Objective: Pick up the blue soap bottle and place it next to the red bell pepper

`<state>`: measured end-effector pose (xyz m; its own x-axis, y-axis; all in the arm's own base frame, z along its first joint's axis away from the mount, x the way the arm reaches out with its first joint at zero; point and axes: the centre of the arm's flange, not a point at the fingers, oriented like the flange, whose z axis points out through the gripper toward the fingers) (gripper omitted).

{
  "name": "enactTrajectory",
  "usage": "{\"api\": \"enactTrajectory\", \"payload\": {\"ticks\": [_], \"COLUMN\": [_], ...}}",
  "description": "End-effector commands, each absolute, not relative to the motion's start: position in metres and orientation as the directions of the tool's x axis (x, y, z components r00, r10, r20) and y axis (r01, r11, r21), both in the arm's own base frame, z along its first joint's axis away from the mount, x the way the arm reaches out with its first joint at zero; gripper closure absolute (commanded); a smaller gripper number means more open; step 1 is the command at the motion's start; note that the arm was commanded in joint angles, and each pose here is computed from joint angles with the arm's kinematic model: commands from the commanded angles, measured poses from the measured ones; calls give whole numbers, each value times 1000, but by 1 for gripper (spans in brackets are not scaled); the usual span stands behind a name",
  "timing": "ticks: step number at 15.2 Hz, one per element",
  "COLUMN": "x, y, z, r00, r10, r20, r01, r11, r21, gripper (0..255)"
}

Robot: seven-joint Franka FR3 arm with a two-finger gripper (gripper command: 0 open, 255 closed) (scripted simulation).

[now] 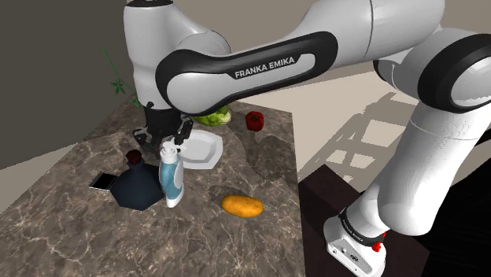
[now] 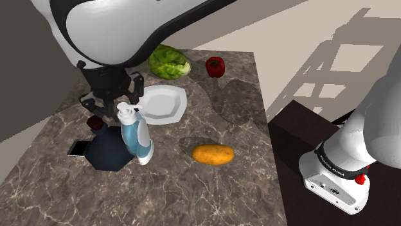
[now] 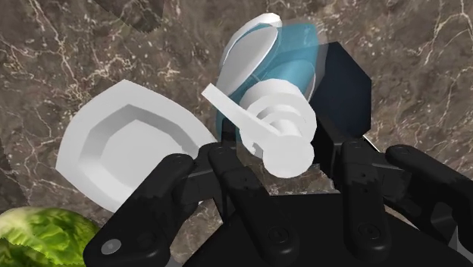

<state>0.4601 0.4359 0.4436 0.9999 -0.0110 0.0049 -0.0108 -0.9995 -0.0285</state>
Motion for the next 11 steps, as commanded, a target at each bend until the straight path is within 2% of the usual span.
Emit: {"api": "enactTrajectory", "payload": {"ticks": [1,11], "x": [460,460], "y": [437,437], "z": [454,507], "r00": [1000,1000], "r10": [-11,-11], "r20": [5,5], "r01": [-11,-11], "r11": [-1000,-1000], "r21": [-29,-29], "gripper": [255,255]}}
